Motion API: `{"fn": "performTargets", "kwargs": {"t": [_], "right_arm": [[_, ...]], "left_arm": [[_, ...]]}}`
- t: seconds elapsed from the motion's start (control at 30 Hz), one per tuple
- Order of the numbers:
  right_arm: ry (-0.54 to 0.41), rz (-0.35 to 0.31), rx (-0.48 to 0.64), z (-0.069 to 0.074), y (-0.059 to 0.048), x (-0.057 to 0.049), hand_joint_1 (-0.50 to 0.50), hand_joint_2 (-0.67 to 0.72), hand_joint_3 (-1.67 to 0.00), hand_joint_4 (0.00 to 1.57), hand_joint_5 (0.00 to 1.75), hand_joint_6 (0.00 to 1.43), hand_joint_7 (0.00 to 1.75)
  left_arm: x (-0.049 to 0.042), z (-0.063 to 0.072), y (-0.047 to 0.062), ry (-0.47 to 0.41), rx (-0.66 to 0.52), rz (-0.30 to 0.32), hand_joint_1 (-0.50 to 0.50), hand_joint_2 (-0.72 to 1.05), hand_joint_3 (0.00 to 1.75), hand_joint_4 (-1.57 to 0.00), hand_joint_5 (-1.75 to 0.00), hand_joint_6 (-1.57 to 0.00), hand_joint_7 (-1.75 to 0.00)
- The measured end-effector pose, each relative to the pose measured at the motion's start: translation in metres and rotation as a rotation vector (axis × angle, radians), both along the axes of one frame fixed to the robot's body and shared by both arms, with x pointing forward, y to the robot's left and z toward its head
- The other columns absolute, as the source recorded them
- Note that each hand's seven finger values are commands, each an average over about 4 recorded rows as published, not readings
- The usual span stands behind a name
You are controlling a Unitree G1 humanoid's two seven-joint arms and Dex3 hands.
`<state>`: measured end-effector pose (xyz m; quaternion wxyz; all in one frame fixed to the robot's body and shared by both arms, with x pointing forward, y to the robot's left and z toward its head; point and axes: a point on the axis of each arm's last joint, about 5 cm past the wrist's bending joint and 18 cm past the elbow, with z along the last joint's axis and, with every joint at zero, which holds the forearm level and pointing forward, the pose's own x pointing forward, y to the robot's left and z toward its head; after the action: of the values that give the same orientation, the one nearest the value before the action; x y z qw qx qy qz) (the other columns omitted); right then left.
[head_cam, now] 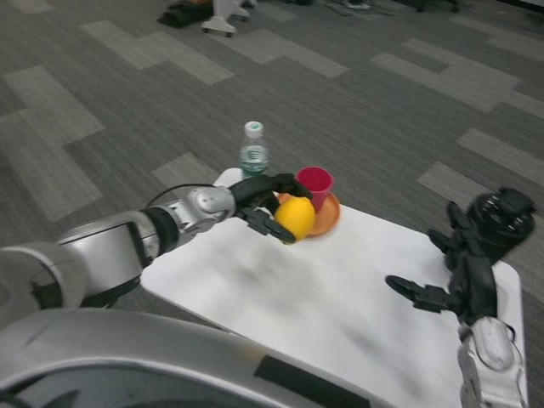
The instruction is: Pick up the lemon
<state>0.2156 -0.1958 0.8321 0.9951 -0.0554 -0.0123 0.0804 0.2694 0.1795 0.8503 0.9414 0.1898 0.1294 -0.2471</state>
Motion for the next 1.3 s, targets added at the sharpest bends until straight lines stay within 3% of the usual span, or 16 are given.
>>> {"fn": "performTargets", "kwargs": {"t": [0.33,0.5,0.77,1.3], "right_arm": [[0.012,-0.002,-0.023,0.001,-0.005,0.005,0.08,-0.19,-0.48,0.00,0.78,0.00,0.14],[0.018,0.004,-0.036,0.001,-0.006,0.007,0.08,-0.22,-0.48,0.00,0.78,0.00,0.14],[0.025,0.007,-0.044,0.001,-0.006,0.008,0.08,-0.22,-0.48,0.00,0.78,0.00,0.12],[0.022,0.008,-0.046,0.002,-0.007,0.009,0.08,-0.22,-0.48,0.00,0.78,0.00,0.14]], "left_arm": [[-0.0075,-0.005,0.006,-0.017,-0.177,0.100,0.50,1.03,0.09,-1.53,-1.75,-0.58,-1.15],[-0.0087,-0.006,0.008,-0.013,-0.217,0.131,0.50,0.96,0.09,-1.53,-1.75,-0.58,-1.19],[-0.0136,-0.010,0.009,-0.007,-0.237,0.149,0.50,0.96,0.04,-1.53,-1.75,-0.58,-1.19],[-0.0138,-0.010,0.010,-0.013,-0.253,0.155,0.50,0.96,0.09,-1.53,-1.75,-0.58,-1.19]]}}
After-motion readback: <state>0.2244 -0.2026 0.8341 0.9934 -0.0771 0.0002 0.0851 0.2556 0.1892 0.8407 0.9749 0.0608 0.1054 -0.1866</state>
